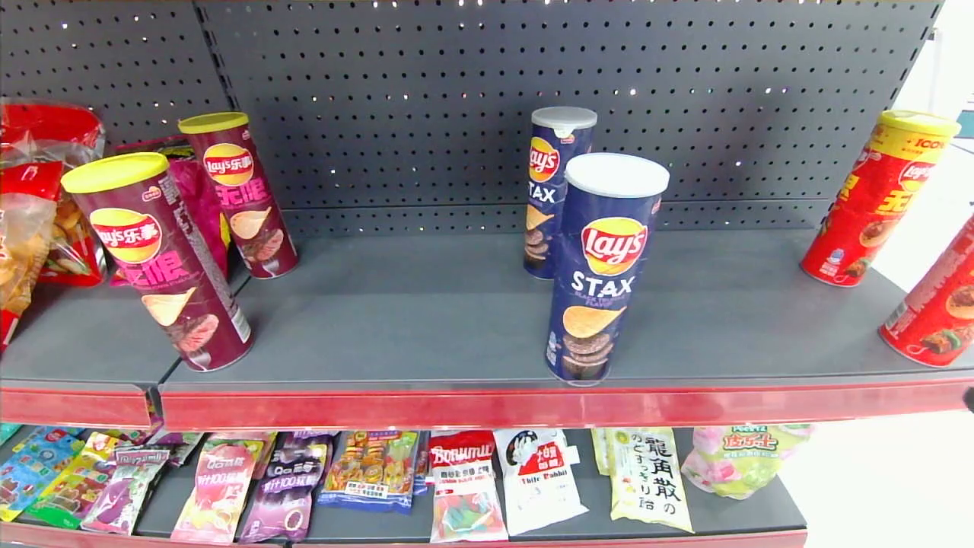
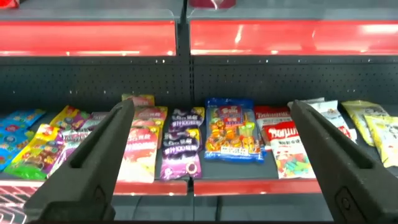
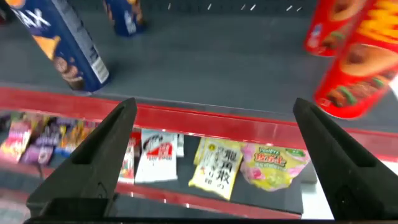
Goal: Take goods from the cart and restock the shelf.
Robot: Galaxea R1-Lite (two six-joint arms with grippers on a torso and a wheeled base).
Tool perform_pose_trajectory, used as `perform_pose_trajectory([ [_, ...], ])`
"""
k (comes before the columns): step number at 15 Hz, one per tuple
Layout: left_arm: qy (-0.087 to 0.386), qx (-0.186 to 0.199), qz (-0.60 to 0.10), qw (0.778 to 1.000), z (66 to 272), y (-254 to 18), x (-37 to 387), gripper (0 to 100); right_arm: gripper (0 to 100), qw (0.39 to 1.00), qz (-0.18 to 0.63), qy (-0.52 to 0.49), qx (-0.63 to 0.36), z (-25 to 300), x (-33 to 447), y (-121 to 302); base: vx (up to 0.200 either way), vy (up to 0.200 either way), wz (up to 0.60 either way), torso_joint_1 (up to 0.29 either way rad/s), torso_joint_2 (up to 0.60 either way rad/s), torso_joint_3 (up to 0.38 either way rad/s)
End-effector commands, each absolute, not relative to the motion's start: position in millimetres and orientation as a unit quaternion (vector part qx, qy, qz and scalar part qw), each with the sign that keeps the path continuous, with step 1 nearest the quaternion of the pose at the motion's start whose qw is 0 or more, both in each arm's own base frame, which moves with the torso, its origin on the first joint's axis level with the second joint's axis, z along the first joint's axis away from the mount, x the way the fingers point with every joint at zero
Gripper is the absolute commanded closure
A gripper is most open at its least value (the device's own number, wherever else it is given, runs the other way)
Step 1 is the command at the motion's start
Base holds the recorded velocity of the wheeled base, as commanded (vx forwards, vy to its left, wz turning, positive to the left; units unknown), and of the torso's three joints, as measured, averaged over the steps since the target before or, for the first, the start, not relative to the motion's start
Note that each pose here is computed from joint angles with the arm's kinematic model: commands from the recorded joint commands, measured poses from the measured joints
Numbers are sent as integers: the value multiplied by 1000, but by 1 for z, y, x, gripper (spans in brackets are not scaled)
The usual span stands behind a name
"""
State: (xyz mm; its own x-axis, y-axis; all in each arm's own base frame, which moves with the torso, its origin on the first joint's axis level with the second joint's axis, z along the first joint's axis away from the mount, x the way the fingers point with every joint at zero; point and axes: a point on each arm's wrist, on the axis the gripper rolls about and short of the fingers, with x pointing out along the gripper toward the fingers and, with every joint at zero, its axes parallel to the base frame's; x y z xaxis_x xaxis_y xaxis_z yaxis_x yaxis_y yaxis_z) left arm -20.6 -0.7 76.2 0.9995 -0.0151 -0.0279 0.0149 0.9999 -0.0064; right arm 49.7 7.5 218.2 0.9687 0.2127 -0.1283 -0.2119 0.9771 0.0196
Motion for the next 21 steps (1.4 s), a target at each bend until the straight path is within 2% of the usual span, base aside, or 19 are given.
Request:
perform_pose_trajectory([
  [1, 1, -3, -11, 1000, 76, -1, -23, 0, 0, 973, 140, 182, -17, 210, 114, 20, 0, 0, 0, 0, 0, 0],
  [9, 1, -3, -11, 1000, 76, -1, -23, 0, 0, 941, 168, 292, -27, 185, 173, 39, 0, 0, 0, 0, 0, 0],
  [15, 1, -3, -11, 1000, 76, -1, -23, 0, 0, 942, 172, 287, -28, 198, 214, 51, 0, 0, 0, 0, 0, 0],
  [21, 1, -3, -11, 1000, 76, -1, -23, 0, 0, 930, 213, 297, -43, 189, 223, 75, 0, 0, 0, 0, 0, 0],
])
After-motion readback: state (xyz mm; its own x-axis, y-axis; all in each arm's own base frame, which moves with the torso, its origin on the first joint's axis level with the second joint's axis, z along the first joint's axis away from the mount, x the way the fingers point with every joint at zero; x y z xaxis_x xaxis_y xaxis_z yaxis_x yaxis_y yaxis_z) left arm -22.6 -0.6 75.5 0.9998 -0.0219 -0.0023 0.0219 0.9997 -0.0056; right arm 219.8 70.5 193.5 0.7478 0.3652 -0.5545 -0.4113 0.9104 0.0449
